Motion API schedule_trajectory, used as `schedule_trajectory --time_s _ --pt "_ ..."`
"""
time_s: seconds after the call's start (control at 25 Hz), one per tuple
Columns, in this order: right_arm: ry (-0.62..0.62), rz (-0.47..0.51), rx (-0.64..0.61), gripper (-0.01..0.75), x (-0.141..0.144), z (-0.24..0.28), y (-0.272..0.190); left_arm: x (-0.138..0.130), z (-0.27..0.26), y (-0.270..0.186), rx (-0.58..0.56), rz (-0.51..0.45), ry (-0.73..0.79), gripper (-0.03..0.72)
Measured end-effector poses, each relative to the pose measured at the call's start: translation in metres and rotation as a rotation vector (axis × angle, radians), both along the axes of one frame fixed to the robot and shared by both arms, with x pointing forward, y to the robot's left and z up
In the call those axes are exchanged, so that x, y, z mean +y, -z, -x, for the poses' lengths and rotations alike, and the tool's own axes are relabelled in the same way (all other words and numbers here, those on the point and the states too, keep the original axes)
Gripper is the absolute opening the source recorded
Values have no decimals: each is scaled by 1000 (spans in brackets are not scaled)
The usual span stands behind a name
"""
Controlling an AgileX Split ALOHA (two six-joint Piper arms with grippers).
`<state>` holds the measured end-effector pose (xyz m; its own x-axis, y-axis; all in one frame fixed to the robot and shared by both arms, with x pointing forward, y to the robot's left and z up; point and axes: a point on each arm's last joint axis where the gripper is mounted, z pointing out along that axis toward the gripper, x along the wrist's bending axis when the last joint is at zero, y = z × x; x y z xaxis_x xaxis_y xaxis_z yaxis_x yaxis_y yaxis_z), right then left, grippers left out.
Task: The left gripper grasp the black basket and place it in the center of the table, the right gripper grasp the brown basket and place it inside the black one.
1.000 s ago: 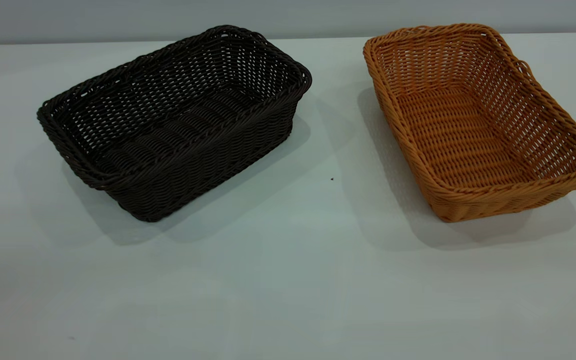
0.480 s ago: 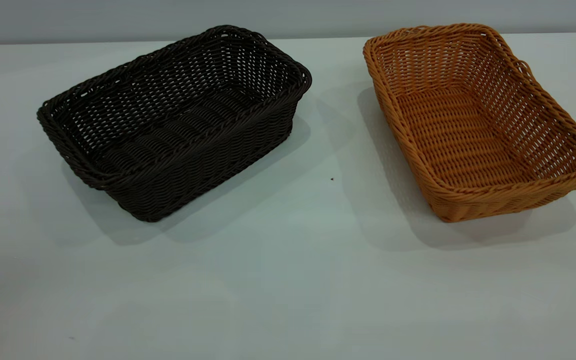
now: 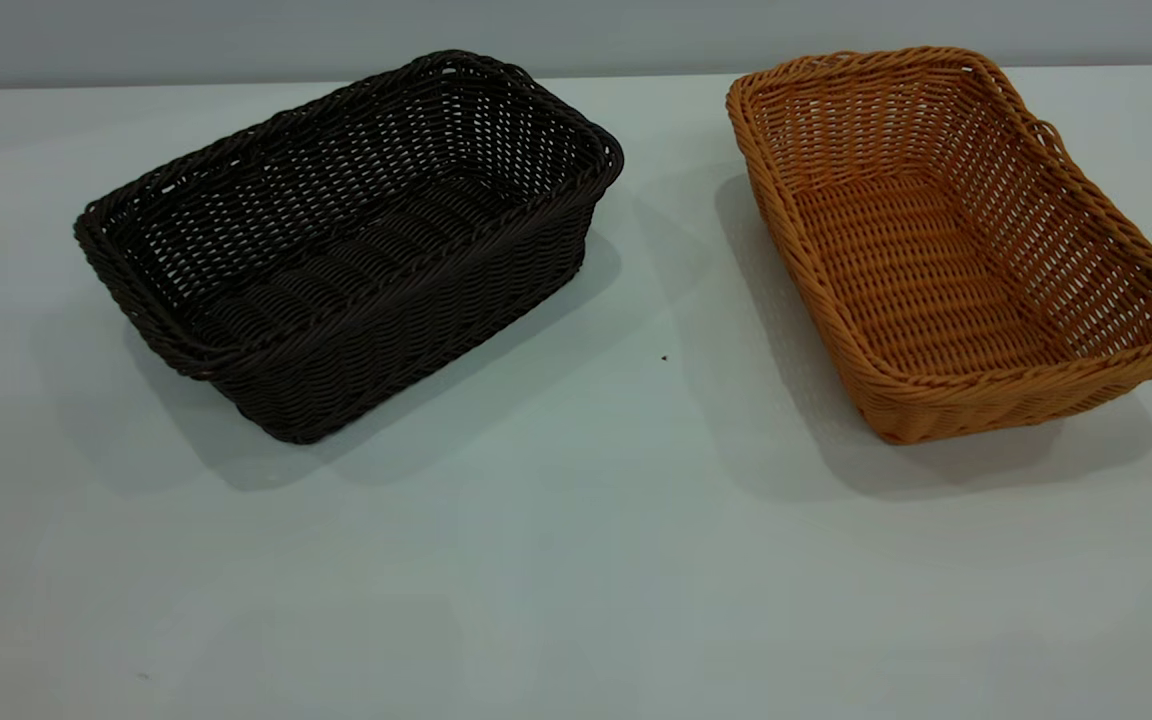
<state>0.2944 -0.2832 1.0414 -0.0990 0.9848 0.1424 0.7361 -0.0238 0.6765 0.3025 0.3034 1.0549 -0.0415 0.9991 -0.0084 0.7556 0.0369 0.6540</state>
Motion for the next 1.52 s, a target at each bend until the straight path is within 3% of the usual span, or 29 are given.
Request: schedule_trajectory --time_s 0.16,0.32,0.52,0.84,1.16,1.52 --pt "18 -70 54 540 5 -42 5 0 -45 8 72 30 -20 579" --pt "71 -206 211 540 14 -83 27 -2 -83 28 146 132 -114 579" --pt "162 -344 361 540 22 -126 64 -1 -116 51 184 147 -142 579" --pt "495 -596 638 540 30 -165 135 0 -138 51 144 135 -128 579" --pt "810 -818 670 540 31 -188 180 0 -142 51 132 134 -127 579" --pt "892 -789 685 540 27 -206 211 0 -159 74 190 136 -139 579"
